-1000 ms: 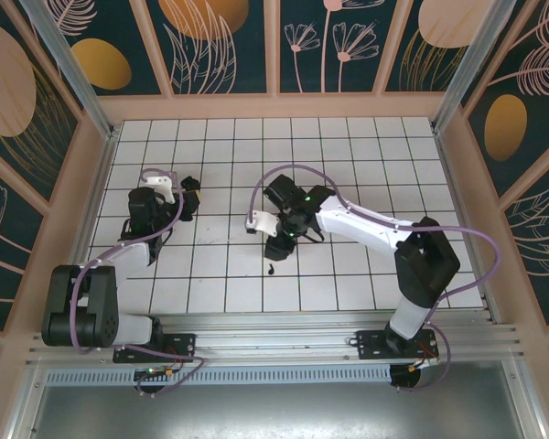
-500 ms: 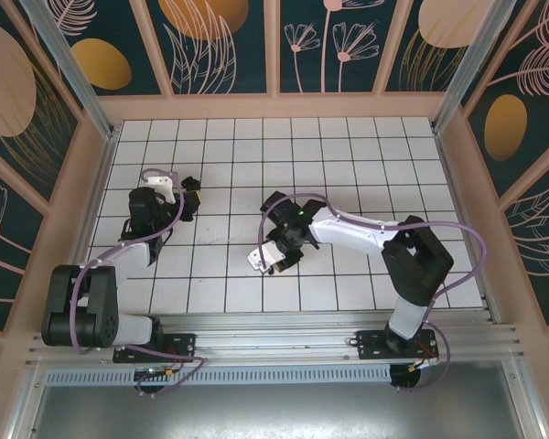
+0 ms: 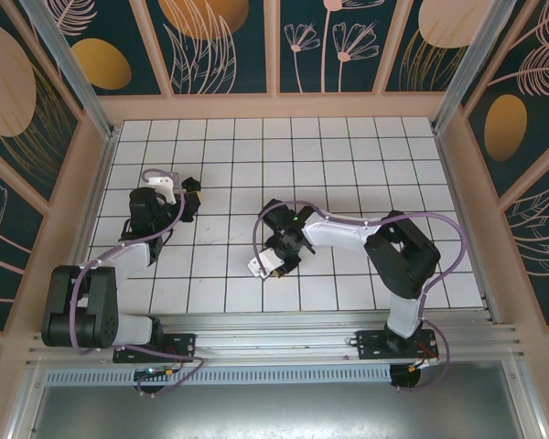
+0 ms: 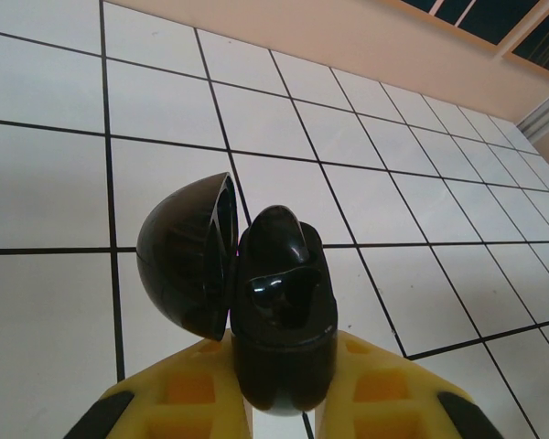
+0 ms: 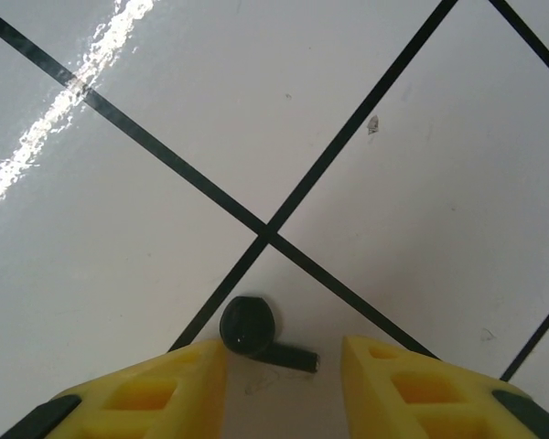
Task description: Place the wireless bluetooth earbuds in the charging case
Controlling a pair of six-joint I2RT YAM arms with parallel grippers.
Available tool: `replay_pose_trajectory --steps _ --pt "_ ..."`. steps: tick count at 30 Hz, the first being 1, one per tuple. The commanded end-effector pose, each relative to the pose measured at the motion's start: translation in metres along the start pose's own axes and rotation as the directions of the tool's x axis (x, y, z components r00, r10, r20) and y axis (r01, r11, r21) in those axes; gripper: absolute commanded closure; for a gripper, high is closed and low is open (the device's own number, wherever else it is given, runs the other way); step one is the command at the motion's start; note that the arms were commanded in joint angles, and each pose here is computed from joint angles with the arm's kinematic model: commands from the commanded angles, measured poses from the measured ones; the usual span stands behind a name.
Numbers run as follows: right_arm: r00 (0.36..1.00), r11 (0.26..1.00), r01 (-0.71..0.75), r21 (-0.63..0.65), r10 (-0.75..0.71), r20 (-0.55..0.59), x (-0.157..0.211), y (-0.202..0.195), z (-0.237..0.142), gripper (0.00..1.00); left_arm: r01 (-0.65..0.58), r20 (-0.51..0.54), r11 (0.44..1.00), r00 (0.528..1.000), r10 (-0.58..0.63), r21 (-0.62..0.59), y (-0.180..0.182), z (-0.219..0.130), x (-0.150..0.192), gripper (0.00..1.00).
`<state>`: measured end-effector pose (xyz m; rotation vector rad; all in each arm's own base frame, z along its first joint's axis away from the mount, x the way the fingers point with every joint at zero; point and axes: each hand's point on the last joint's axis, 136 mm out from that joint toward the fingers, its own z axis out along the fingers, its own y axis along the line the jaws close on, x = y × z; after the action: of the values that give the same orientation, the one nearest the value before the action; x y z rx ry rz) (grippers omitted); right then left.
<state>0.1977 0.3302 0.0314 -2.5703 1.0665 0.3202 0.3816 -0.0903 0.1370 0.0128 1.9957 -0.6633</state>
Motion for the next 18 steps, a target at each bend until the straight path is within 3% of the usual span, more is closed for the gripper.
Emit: replay_pose_trajectory --steps 1,18 --pt "0.999 0.999 -0.013 -0.032 0.014 0.033 -0.005 0.009 0.013 0.62 -0.04 0.035 0.999 0.999 0.04 0.007 -0.008 -0.001 -0.016 0.99" --pt "0.971 0.971 -0.233 -0.052 0.236 0.04 -0.004 -0.003 0.025 0.72 -0.045 0.034 0.999 0.998 0.044 0.002 -0.007 -0.002 -0.016 0.99"
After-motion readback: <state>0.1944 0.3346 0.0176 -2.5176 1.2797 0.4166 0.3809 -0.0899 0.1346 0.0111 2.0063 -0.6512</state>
